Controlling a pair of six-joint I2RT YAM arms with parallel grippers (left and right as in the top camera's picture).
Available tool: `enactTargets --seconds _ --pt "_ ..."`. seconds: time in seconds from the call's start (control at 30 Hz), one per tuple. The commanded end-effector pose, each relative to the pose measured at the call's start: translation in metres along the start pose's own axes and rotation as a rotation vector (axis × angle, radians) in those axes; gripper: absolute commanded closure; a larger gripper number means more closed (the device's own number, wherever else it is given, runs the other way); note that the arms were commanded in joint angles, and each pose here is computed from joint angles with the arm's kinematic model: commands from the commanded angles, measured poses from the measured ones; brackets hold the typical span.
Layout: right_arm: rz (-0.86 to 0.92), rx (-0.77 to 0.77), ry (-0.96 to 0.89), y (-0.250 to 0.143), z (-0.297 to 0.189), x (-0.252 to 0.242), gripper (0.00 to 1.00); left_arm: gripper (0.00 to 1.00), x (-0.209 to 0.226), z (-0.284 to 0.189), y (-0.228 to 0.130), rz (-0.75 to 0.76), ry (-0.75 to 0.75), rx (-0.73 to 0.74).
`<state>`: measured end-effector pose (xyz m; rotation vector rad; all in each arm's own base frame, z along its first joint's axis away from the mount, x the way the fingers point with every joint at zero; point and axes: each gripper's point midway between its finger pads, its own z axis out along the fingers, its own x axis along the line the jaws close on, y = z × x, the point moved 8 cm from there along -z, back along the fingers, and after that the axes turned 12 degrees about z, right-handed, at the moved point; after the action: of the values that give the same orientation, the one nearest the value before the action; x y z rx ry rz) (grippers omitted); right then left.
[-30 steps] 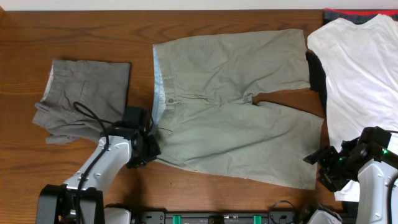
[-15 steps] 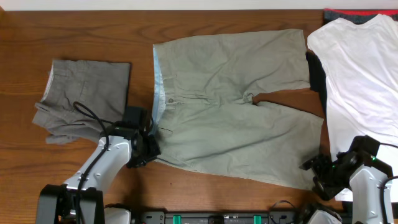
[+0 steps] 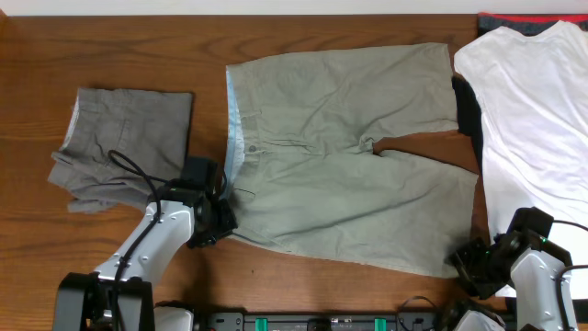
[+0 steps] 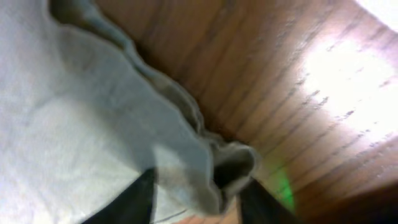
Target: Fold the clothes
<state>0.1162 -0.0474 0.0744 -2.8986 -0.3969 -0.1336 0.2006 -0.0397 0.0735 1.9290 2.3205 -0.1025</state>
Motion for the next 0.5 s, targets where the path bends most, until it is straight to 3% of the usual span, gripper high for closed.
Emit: enactTargets --seconds 0.0,0.17,0.47 --pt "0.019 -0.029 -0.025 0.003 0.000 -0.004 0.66 0.78 0.006 0.008 -0.006 0.006 0.043 0.030" --pt "0.016 -0.032 -0.015 0.004 0.000 -0.003 0.98 0.78 0.006 0.007 -0.006 0.009 0.043 0.030" --pt "-0.094 0.005 0.132 0.007 -0.030 0.026 0.99 0.78 0.006 0.007 -0.006 0.017 0.043 0.030"
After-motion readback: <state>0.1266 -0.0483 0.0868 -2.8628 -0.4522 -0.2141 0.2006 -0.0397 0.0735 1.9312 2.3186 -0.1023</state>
